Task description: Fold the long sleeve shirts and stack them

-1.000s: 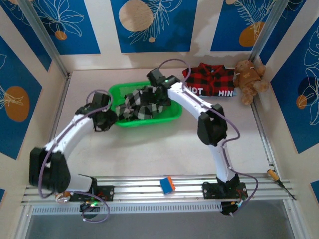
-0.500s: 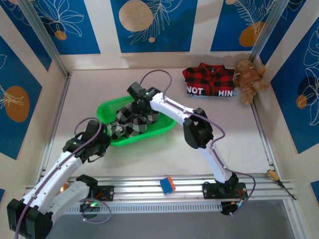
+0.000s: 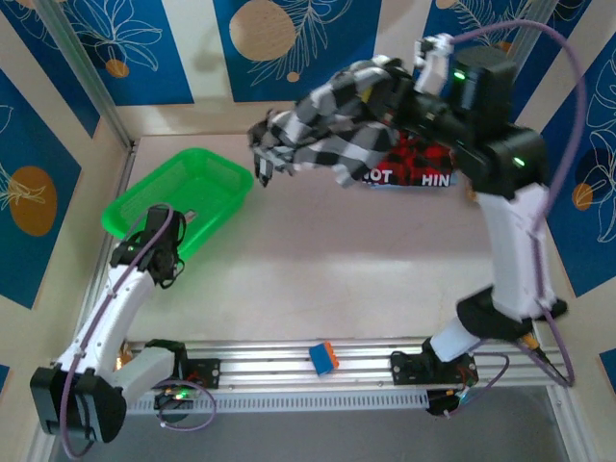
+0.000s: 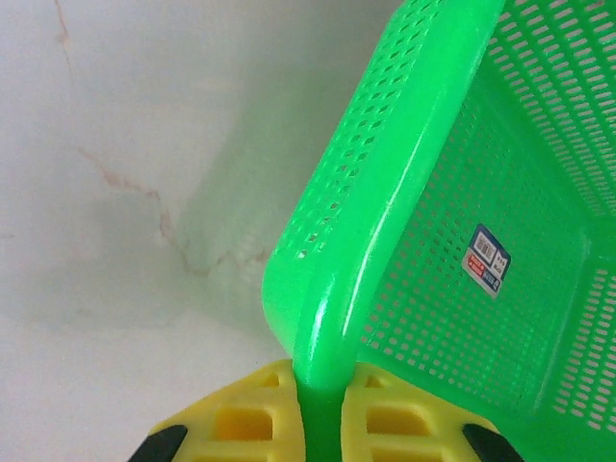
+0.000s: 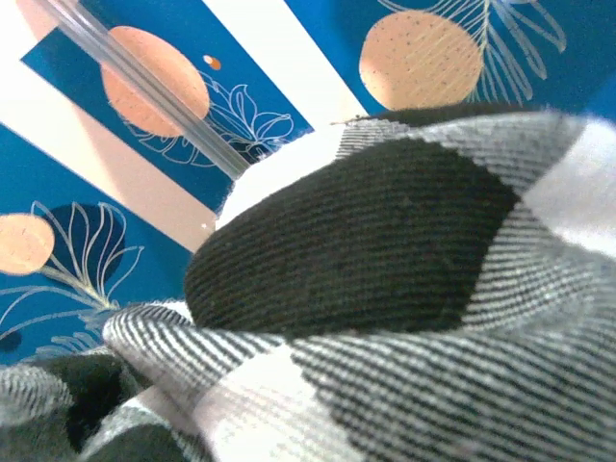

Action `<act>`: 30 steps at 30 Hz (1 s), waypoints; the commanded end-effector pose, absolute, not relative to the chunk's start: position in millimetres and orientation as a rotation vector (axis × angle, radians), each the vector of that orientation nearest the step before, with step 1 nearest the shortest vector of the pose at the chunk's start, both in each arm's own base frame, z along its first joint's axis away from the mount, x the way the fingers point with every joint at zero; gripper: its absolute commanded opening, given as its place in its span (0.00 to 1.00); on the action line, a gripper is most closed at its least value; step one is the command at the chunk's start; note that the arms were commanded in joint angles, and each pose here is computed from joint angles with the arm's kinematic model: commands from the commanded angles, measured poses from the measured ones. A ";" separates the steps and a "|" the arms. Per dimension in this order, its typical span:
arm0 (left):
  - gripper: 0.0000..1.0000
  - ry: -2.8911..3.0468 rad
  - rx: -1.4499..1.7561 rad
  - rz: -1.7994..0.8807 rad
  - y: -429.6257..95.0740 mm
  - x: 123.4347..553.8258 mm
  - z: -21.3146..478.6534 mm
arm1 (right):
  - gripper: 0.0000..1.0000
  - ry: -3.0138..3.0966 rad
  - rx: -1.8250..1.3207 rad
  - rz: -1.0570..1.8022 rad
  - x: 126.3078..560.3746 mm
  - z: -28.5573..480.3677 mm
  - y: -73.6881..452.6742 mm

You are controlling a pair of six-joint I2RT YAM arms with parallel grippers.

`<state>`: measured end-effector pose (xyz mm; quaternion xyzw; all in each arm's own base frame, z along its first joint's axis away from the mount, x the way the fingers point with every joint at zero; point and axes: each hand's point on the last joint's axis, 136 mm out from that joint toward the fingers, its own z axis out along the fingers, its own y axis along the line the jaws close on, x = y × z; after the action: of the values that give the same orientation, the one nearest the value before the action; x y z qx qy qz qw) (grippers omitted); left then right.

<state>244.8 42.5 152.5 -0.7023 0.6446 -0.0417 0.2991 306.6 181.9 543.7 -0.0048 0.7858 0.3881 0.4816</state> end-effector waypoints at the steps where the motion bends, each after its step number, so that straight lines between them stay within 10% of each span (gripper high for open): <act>1: 0.00 1.302 -2.167 -0.039 67.6 235.4 161.5 | 0.00 2.226 -0.018 0.871 302.0 458.0 170.1; 23: 0.00 1.083 -2.239 0.059 102.7 322.6 146.8 | 0.00 2.751 -0.156 0.980 286.3 250.1 224.6; 30: 0.48 1.149 -2.128 -0.048 110.6 350.8 143.4 | 0.04 2.812 -0.156 0.910 343.8 233.5 260.6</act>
<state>342.5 101.9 140.4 -0.7912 0.5113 0.0262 0.3346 327.5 248.2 220.6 -0.0394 0.9508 0.2986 0.0726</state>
